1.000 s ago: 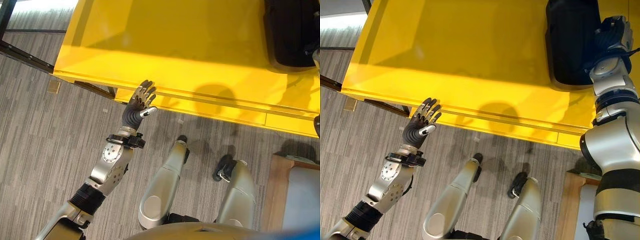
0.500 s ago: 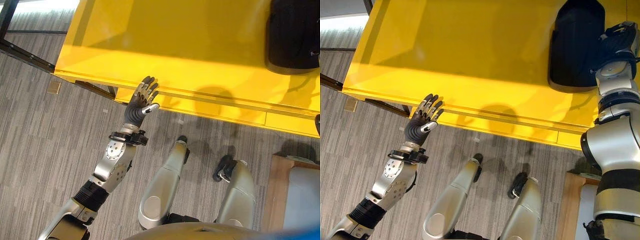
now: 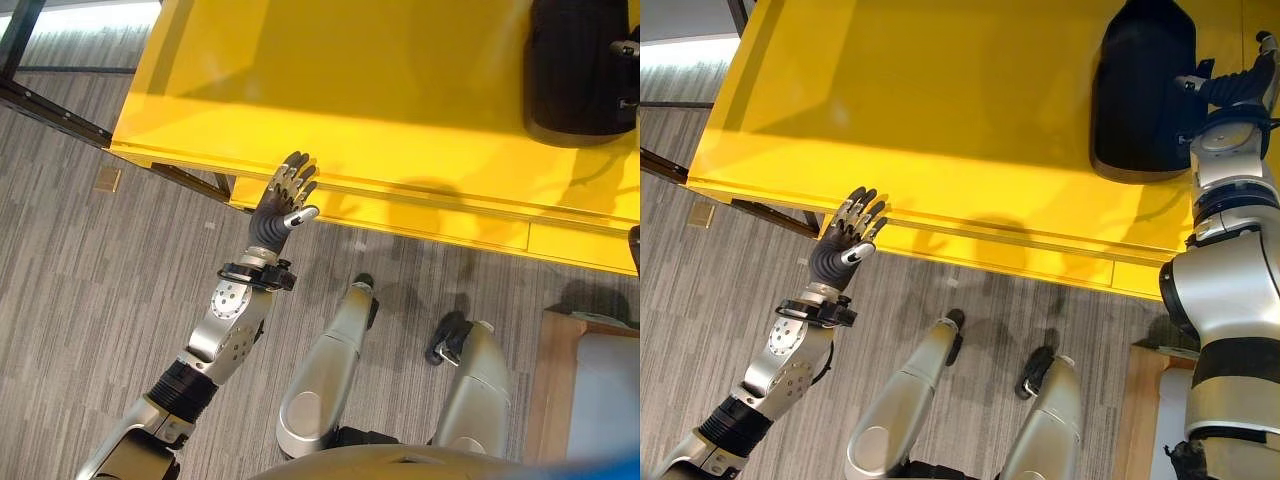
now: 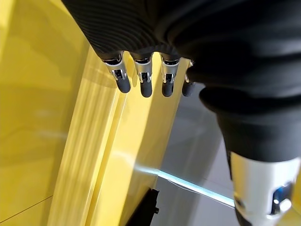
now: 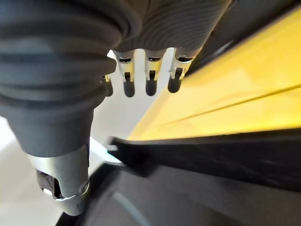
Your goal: Move parts from the plastic box to the shelf.
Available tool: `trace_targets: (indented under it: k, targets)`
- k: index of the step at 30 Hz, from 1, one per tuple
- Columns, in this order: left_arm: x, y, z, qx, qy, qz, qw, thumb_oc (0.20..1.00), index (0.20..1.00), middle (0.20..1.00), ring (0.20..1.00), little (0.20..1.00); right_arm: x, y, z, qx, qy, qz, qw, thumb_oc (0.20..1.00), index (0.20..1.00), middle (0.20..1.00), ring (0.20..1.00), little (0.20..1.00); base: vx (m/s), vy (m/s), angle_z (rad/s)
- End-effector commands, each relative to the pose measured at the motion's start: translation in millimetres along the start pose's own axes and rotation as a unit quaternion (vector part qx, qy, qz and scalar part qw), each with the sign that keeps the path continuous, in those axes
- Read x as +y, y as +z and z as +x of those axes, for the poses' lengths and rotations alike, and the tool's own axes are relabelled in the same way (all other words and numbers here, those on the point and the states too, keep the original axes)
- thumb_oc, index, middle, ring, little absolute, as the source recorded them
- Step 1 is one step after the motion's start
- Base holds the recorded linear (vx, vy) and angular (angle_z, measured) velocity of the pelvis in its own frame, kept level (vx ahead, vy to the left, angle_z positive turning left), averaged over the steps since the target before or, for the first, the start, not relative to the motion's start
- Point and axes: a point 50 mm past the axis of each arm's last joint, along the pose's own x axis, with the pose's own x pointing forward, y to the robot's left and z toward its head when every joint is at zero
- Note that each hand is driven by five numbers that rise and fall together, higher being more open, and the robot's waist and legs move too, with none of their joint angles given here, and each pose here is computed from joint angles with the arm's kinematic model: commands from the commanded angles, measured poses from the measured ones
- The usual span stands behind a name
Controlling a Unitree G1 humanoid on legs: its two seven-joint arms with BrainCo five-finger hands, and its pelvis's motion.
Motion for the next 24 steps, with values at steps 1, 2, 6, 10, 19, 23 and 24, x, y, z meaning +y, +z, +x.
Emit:
trace_targets:
  k: [1, 2, 6, 10, 19, 23, 24]
  targets:
    - [4, 27, 3, -0.068, -0.008, 0.033, 0.997, 1.000, 1.000, 1.000, 1.000, 1.000, -18, 53, 6, -0.094, -0.029, 0.045, 0.994, 1.000, 1.000, 1.000, 1.000, 1.000, -0.05, 0.020, -0.09]
    - [5, 25, 2, -0.065, -0.006, 0.033, 0.997, 1.000, 1.000, 1.000, 1.000, 1.000, -15, 59, 4, -0.108, -0.025, 0.052, 0.992, 1.000, 1.000, 1.000, 1.000, 1.000, -0.03, 0.008, -0.11]
    - [10, 27, 0, -0.064, -0.001, 0.038, 0.997, 1.000, 1.000, 1.000, 1.000, 1.000, -3, 72, -1, -0.140, -0.005, 0.070, 0.988, 1.000, 1.000, 1.000, 1.000, 1.000, -0.02, 0.004, -0.11]
    - [16, 27, -4, -0.058, 0.007, 0.043, 0.997, 1.000, 1.000, 1.000, 1.000, 1.000, 28, 83, -20, -0.190, 0.046, 0.136, 0.971, 1.000, 1.000, 1.000, 1.000, 1.000, -0.03, -0.004, -0.15]
    - [31, 22, -22, -0.033, 0.028, 0.063, 0.997, 1.000, 1.000, 1.000, 1.000, 1.000, 76, 32, -77, -0.207, 0.138, 0.237, 0.939, 1.000, 1.000, 1.000, 1.000, 1.000, 0.02, 0.020, -0.19]
    - [37, 15, -31, -0.016, 0.036, 0.070, 0.997, 1.000, 1.000, 1.000, 1.000, 1.000, 87, -43, -133, -0.147, 0.199, 0.280, 0.927, 1.000, 1.000, 1.000, 1.000, 1.000, 0.10, 0.017, -0.30]
    - [35, 11, -33, -0.010, 0.034, 0.065, 0.997, 1.000, 1.000, 1.000, 1.000, 1.000, 89, -57, -144, -0.127, 0.201, 0.295, 0.925, 1.000, 1.000, 1.000, 1.000, 1.000, 0.10, 0.073, -0.22]
